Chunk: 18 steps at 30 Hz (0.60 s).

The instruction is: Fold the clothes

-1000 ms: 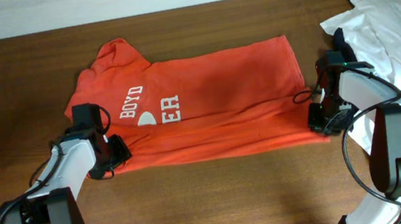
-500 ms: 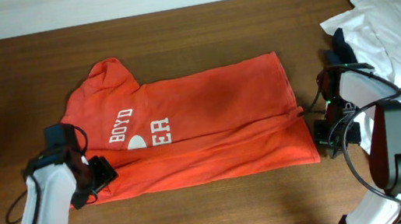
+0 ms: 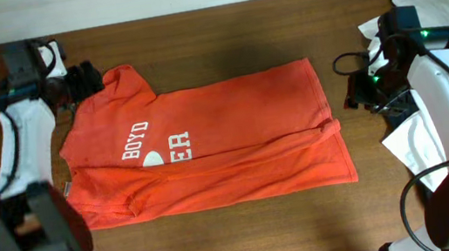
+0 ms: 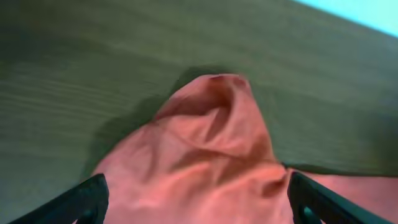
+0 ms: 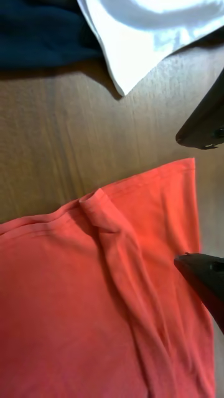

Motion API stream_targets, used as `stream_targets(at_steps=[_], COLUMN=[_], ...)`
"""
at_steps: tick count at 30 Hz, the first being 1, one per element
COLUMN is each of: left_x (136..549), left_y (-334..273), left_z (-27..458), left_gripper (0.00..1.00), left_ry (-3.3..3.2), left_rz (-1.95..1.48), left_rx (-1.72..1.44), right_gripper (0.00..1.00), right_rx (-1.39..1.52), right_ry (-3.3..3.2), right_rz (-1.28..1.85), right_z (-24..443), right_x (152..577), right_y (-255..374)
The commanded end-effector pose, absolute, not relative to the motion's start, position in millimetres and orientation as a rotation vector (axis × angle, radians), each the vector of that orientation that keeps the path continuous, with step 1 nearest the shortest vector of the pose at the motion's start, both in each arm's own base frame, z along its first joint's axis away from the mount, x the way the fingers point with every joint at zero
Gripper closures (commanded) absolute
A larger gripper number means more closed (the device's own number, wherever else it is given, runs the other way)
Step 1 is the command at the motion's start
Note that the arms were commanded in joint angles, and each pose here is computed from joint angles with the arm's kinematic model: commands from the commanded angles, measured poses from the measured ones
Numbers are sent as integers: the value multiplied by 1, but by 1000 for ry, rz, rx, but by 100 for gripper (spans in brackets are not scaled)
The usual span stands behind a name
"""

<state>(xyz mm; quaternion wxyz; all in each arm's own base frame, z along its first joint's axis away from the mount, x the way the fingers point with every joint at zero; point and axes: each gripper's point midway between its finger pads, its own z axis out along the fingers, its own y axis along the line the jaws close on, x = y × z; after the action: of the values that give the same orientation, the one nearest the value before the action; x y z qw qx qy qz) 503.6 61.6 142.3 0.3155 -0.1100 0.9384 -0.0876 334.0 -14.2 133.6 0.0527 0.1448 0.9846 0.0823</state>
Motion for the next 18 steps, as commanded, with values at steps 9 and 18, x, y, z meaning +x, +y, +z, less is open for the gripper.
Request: stream_targets(at_steps=[9,18], left_x=[590,596], left_y=[46,15], left_z=[14,-14], left_gripper=[9,42], left_ry=[2472,2496], left_rz=[-281,-197], left_rx=[-174,-116], right_gripper=[41,41], right_rx=[418,375], right_ry=[2980,2986], right_rz=[270,267], right_z=[138,138], right_x=[337,337], right_y=[-12,-3])
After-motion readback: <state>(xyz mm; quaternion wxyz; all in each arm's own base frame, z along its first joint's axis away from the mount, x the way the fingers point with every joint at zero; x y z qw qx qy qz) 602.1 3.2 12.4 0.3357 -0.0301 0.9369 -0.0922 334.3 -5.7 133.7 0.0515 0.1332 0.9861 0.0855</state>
